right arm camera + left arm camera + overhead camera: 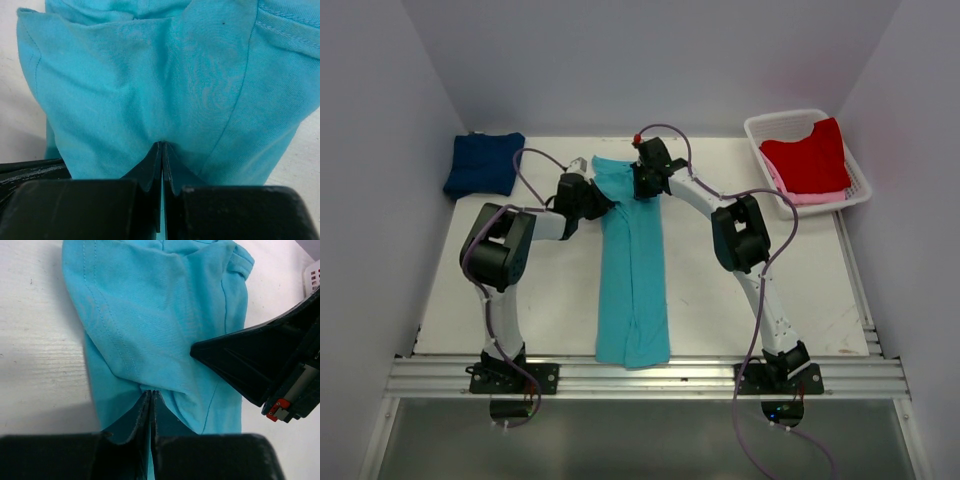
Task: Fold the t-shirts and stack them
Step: Fold the tshirt
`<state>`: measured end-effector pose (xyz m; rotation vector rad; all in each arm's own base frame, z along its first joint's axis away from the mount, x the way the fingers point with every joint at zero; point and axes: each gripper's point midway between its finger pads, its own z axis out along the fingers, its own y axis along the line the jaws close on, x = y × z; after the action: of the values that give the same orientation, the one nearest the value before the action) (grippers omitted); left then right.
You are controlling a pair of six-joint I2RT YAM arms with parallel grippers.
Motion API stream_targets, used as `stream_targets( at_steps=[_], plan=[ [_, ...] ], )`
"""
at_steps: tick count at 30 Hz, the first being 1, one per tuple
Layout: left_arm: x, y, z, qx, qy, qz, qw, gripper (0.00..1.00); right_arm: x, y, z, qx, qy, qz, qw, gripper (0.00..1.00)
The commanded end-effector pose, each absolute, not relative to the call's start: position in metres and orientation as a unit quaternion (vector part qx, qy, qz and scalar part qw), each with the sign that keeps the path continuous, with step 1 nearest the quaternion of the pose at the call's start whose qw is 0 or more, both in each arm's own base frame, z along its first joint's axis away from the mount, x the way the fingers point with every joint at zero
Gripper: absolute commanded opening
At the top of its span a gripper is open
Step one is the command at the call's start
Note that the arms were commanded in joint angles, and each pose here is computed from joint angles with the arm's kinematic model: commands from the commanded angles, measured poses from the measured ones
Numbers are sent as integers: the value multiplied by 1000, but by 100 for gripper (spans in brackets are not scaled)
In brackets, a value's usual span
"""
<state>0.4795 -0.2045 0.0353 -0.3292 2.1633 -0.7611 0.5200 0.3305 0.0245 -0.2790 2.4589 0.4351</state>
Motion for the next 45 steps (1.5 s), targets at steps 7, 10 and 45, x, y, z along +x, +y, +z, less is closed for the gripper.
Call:
stream_targets(
  at_steps=[7,10,45],
  plan=[
    [494,-197,44,-136,855,-273,420,21,493,318,-10,-116,951,139,251,0],
    [495,-199,41,-136,856,-276,415,24,493,317,-10,-116,951,139,250,0],
    [502,-212,60,-118,841,-314,425,0,488,313,-23,-122,954,129,241,0]
  ],
)
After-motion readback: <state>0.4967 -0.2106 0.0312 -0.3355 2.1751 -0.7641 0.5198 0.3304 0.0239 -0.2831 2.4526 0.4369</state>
